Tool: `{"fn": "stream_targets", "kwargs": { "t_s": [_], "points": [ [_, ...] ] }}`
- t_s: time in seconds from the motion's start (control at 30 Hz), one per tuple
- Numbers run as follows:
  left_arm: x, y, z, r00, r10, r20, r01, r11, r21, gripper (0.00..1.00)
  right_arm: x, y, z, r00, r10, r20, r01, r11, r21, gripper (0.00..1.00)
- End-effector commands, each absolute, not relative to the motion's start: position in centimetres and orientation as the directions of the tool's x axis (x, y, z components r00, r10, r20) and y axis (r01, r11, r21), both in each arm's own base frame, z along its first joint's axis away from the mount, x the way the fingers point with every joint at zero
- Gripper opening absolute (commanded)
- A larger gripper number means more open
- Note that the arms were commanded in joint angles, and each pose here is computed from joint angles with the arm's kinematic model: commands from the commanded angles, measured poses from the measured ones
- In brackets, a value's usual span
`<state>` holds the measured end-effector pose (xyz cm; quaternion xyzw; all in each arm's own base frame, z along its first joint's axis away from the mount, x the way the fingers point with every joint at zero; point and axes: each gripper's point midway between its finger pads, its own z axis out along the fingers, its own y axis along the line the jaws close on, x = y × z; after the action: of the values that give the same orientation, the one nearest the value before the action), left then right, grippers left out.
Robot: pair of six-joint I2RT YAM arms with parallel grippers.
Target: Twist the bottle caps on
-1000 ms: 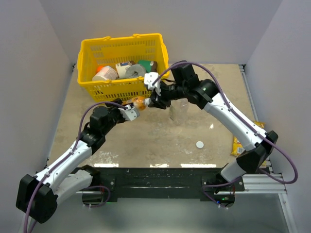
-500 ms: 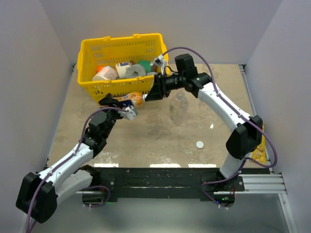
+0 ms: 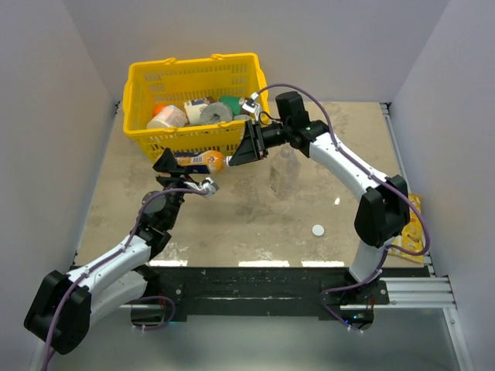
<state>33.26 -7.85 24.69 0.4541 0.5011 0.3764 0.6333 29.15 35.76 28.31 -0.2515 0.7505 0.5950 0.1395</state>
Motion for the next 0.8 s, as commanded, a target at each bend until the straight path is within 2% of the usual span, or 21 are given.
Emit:
{"fn": "stream_targets", "kwargs": {
  "t_s": [0.0,0.07,0.2,0.23,0.3,0.33,0.4,0.47,0.5,0.6,0.77],
  "points": [
    [31.9,-10.3,27.6,0.368,0.920,-0.137,-0.178,0.214,0.961,0.00,29.0,36.3,28.8,-0.841,-0.215,-0.497,-0.526,0.110,0.843,0.00],
    [31.7,-10.4,27.7,0.376,0.917,-0.131,-0.190,0.215,0.958,0.00,29.1,36.3,29.2,-0.832,-0.213,-0.512,-0.540,0.102,0.836,0.00],
    [32.2,-10.2,27.5,0.357,0.909,-0.214,-0.144,0.280,0.949,0.00,29.7,36.1,30.6,-0.785,-0.193,-0.589,-0.614,0.112,0.782,0.00],
    [32.5,-10.2,26.7,0.345,0.910,-0.228,-0.106,0.279,0.954,0.15,30.0,36.0,31.5,-0.755,-0.189,-0.628,-0.652,0.111,0.750,0.00],
    [32.8,-10.4,26.8,0.342,0.895,-0.288,-0.066,0.329,0.942,0.34,30.7,35.6,32.5,-0.711,-0.173,-0.681,-0.703,0.144,0.697,0.00],
    [32.8,-10.6,26.1,0.340,0.890,-0.305,-0.020,0.331,0.943,0.49,30.8,35.3,33.4,-0.669,-0.178,-0.721,-0.743,0.145,0.653,0.00],
    [32.6,-11.7,25.8,0.380,0.853,-0.359,0.053,0.368,0.928,0.65,31.1,35.0,33.9,-0.627,-0.186,-0.756,-0.779,0.166,0.605,0.00],
    [32.0,-12.6,24.9,0.400,0.821,-0.407,0.151,0.379,0.913,0.93,31.0,34.2,34.2,-0.565,-0.220,-0.796,-0.825,0.186,0.534,0.00],
    [31.4,-14.0,24.1,0.446,0.781,-0.438,0.230,0.373,0.899,0.99,30.9,33.9,34.2,-0.541,-0.236,-0.807,-0.840,0.196,0.506,0.00],
    [29.1,-15.9,22.4,0.495,0.708,-0.504,0.390,0.338,0.857,1.00,31.1,32.2,34.3,-0.430,-0.307,-0.849,-0.897,0.250,0.364,0.00],
    [27.7,-16.1,22.3,0.468,0.655,-0.593,0.471,0.383,0.794,1.00,32.5,28.4,37.1,-0.287,-0.377,-0.881,-0.925,0.349,0.152,0.00]
  ]
}}
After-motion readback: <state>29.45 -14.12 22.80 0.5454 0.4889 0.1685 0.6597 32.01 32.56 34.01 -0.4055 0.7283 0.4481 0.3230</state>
